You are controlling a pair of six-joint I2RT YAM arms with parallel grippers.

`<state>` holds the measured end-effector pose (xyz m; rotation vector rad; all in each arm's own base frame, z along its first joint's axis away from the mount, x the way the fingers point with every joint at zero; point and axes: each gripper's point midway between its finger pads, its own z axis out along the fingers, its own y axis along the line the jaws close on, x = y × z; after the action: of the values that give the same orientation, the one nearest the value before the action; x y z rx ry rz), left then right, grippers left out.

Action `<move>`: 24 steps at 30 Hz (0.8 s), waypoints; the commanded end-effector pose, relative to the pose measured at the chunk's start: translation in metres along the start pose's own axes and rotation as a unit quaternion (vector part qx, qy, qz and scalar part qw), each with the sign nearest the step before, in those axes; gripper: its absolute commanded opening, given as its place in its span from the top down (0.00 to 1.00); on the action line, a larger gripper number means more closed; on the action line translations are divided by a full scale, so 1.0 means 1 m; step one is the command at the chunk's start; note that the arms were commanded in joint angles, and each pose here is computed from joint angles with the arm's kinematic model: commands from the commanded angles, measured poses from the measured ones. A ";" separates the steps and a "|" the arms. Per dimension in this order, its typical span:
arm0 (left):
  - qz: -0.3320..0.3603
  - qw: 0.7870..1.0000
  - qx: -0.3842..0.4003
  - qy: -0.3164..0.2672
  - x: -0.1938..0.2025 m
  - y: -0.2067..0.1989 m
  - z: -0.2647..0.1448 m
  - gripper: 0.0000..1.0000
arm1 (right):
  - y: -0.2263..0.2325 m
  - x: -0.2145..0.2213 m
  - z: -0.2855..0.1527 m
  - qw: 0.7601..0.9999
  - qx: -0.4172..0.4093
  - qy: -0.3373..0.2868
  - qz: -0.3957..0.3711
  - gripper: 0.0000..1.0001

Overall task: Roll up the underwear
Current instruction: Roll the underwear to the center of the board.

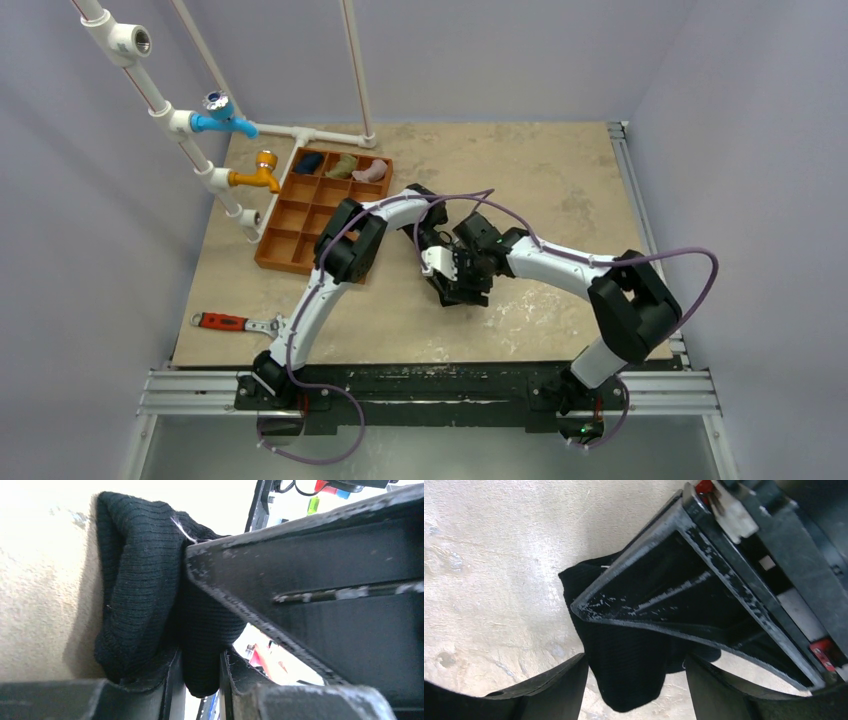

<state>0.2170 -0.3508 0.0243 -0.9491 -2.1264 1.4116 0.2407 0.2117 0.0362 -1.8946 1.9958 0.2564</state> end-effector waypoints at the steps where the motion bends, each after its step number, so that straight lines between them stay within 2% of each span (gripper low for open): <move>1: 0.019 0.998 -0.049 0.026 0.007 0.038 0.001 1.00 | -0.003 -0.009 0.011 1.000 0.008 -0.011 -0.021 0.31; 3: 0.019 0.998 -0.048 0.026 0.006 0.038 0.001 1.00 | -0.002 -0.010 0.016 1.000 0.003 -0.009 -0.024 0.34; 6: 0.018 0.998 -0.048 0.026 0.006 0.038 0.001 1.00 | 0.002 -0.008 0.023 1.000 -0.009 -0.004 -0.023 0.43; 8: 0.017 0.998 -0.048 0.027 0.006 0.038 0.001 0.98 | 0.007 -0.003 0.027 1.000 -0.022 0.004 -0.019 0.53; 16: 0.022 0.998 -0.061 0.021 0.002 0.033 -0.009 0.76 | 0.033 0.015 0.031 0.997 -0.071 0.026 0.001 0.97; 17: 0.024 0.997 -0.065 0.018 0.001 0.032 -0.013 0.75 | 0.036 0.016 0.031 0.997 -0.077 0.027 0.004 1.00; 24: 0.044 0.995 -0.095 -0.004 -0.005 0.022 -0.039 0.59 | 0.054 0.025 0.031 0.993 -0.111 0.040 0.022 1.00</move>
<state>0.2216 -0.3428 0.0260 -0.9212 -2.1449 1.3630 0.2308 0.2231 0.0163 -1.9483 1.9972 0.3234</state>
